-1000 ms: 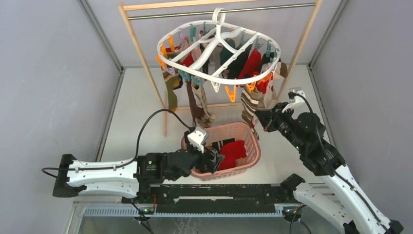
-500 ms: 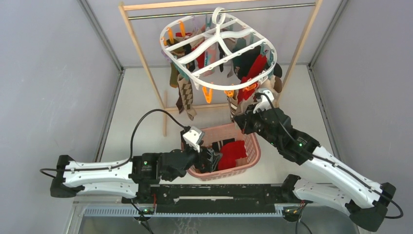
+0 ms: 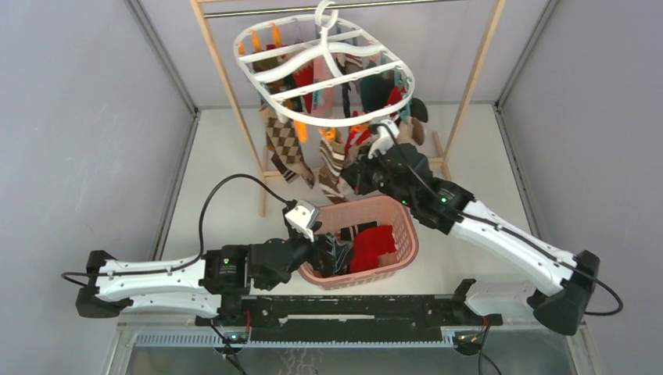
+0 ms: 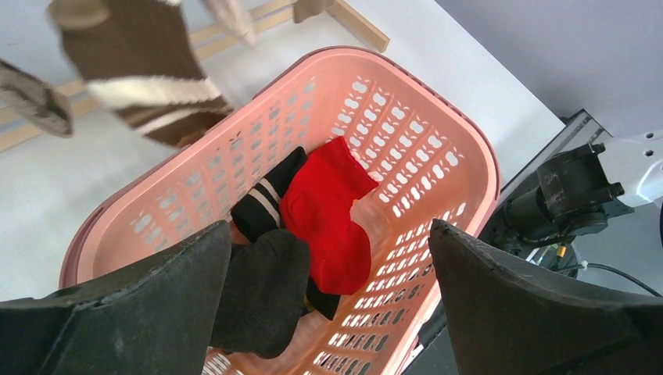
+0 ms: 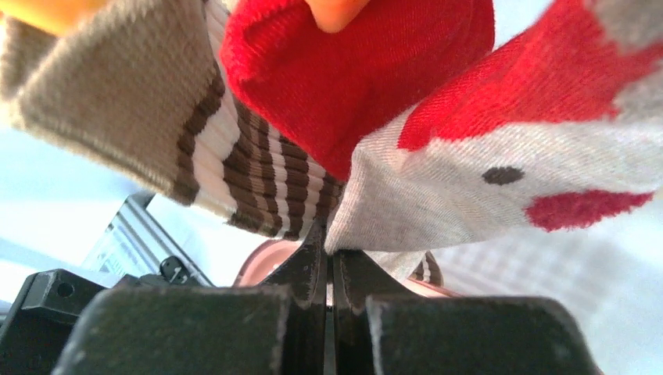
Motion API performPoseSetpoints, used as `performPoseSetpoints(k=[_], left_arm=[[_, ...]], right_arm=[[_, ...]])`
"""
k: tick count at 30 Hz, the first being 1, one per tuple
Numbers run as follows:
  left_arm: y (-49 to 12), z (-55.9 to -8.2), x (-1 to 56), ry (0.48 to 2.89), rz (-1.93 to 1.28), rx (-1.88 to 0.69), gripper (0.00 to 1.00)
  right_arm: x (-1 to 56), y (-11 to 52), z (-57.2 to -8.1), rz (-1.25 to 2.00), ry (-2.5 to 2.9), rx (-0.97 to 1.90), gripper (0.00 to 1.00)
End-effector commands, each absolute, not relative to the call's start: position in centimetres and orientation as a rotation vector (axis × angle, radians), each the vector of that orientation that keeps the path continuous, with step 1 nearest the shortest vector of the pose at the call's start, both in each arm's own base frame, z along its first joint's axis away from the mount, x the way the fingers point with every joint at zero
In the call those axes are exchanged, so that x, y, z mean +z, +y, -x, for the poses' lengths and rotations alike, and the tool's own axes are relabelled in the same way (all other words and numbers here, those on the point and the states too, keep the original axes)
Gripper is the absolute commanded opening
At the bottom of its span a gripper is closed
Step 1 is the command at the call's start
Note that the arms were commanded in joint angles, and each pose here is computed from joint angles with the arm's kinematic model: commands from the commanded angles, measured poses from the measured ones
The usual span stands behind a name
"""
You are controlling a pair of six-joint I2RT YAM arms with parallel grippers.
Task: Remove the socks clipped to the hanger
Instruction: Remove the sock from the hanger.
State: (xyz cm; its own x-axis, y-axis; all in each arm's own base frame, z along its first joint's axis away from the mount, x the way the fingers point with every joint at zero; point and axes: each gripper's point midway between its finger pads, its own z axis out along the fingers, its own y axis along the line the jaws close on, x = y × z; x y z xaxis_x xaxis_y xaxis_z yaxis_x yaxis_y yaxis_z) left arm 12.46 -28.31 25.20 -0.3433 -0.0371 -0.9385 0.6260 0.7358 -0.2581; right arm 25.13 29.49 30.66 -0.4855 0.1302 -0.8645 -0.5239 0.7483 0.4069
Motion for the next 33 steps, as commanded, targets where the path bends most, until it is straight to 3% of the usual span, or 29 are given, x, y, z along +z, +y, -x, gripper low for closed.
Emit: performPoseSetpoints(k=[1, 7, 17, 33], left_arm=[[-27.5, -12.8, 27.0, 1.765, -0.424, -0.741, 1.00], [-26.7, -12.9, 26.8, 1.766, -0.411, -0.727, 1.00], [-26.9, -13.2, 26.7, 1.762, -0.408, -0.709, 1.00], [-31.7, -14.3, 28.9, 1.649, -0.472, -0.656, 1.00]], right_arm=[[33.4, 33.5, -24.7, 0.390, 1.857, 0.908, 0.02], [32.7, 34.6, -23.7, 0.424, 1.895, 0.902, 0.02], [32.5, 30.2, -20.1, 0.379, 1.887, 0.946, 0.03], [32.8, 25.0, -16.0, 0.330, 1.862, 1.032, 0.02]])
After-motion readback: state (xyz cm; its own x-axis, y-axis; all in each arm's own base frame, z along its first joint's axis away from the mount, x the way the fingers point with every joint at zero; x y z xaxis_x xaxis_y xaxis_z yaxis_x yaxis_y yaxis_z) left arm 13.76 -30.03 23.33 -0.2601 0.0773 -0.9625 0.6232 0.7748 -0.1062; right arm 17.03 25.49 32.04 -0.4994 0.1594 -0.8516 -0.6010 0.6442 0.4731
